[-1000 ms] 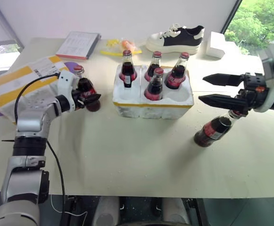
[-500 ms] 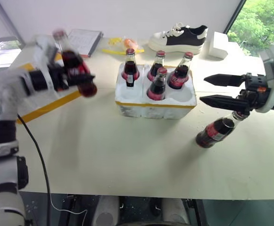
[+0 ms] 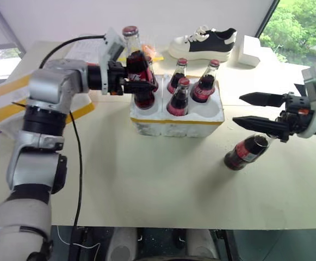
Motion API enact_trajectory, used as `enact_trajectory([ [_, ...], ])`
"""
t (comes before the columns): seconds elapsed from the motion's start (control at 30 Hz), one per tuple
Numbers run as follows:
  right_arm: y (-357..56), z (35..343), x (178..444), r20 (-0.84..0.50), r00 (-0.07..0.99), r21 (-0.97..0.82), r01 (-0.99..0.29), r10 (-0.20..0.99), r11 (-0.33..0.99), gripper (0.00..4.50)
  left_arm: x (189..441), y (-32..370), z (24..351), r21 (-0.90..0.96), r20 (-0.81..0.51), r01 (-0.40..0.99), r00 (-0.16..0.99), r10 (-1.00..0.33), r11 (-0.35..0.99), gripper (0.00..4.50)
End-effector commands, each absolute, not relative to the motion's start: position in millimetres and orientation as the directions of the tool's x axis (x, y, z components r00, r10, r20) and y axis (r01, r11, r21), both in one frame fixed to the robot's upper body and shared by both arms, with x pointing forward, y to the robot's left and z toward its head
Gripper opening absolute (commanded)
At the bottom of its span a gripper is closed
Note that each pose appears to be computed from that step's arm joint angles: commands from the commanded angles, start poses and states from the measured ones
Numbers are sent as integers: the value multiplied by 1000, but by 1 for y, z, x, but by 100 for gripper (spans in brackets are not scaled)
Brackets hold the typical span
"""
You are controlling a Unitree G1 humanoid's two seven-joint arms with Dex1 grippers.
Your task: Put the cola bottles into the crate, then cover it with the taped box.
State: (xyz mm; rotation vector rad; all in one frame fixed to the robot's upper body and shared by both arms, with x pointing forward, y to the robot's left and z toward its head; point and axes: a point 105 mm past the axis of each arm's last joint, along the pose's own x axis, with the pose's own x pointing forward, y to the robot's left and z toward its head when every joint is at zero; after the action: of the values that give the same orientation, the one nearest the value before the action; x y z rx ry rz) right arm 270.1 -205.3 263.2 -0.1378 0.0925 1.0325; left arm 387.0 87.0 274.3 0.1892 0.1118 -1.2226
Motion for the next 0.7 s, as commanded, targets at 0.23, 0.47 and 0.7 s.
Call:
enact_trajectory([
  [0.23,-204,277,262,-89,541,-116,-840,836,531,450,386,81,276,200,-249,951,282,-927,235,284],
  [0.47,-202,276,265,-80,549,-115,-834,832,539,450,387,75,248,192,-333,960,258,-907,203,284],
  [0.7,-199,279,266,-75,547,-123,-835,833,537,450,399,66,215,163,-366,952,302,-880,259,419],
])
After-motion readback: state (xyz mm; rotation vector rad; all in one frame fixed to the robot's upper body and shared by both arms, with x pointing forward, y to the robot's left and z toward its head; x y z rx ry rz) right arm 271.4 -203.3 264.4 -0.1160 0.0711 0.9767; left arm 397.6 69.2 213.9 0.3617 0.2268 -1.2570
